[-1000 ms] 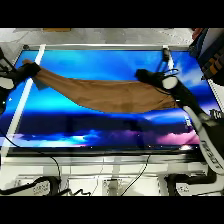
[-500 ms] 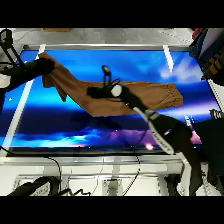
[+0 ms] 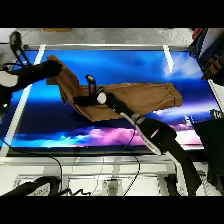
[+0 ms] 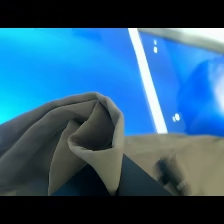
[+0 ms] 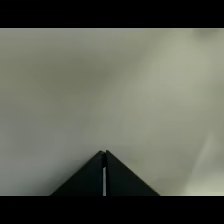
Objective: Fold the clothes and pants, and hang the long-sleeved shirts on hangers.
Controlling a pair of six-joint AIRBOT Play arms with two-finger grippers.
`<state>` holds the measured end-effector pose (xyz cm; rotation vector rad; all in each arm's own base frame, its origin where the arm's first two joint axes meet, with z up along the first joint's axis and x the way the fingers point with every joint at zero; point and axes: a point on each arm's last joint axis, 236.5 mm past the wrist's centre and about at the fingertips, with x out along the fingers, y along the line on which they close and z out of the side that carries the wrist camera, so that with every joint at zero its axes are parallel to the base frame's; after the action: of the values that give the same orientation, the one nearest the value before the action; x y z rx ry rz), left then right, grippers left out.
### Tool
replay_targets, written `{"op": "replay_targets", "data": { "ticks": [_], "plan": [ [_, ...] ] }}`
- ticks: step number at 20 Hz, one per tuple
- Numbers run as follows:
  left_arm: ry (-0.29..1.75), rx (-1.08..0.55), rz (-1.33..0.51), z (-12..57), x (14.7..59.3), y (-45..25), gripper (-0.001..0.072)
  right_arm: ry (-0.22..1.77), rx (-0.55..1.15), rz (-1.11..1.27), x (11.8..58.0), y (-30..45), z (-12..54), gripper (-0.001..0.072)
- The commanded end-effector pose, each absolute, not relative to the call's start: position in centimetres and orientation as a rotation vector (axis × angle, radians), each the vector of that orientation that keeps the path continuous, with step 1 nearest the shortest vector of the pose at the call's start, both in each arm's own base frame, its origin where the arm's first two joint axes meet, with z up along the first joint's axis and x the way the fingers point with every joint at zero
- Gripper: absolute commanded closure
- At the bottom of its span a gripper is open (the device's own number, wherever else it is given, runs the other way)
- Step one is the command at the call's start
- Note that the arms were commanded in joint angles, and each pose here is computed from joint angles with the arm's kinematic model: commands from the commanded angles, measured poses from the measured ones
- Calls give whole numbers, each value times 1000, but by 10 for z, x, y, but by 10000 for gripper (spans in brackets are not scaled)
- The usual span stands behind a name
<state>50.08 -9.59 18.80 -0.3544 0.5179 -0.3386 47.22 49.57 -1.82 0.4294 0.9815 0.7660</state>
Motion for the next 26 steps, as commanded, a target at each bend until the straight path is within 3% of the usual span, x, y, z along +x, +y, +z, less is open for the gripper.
{"op": "replay_targets", "data": {
  "ticks": [1, 8, 12, 13, 14, 15, 18, 20, 26],
  "plan": [
    [615, -367, -365, 134, 517, -125, 696, 1013, 391, 695, 506, 425, 3, 688],
    [727, -326, -530, 30, 505, -291, 696, 1086, 307, 614, 525, 235, 78, 688],
    [773, -290, -567, -8, 488, -330, 689, 1121, 334, 546, 521, 169, 93, 687],
    [789, -289, -571, -11, 486, -330, 518, 1133, 341, 533, 520, 159, 92, 688],
    [805, -289, -580, -9, 483, -327, 176, 1149, 335, 514, 519, 147, 88, 687],
    [828, -277, -592, -7, 479, -322, -13, 1164, 300, 492, 518, 133, 82, 687],
    [906, -146, -596, 0, 471, -272, 14, 1224, 151, 361, 515, 74, 60, 688],
    [961, -127, -539, 3, 474, -218, 148, 1248, 134, 290, 513, 41, 54, 688],
    [1118, -262, -346, -28, 477, -70, 149, 1269, 176, 241, 508, 9, 52, 688]
  ]
}}
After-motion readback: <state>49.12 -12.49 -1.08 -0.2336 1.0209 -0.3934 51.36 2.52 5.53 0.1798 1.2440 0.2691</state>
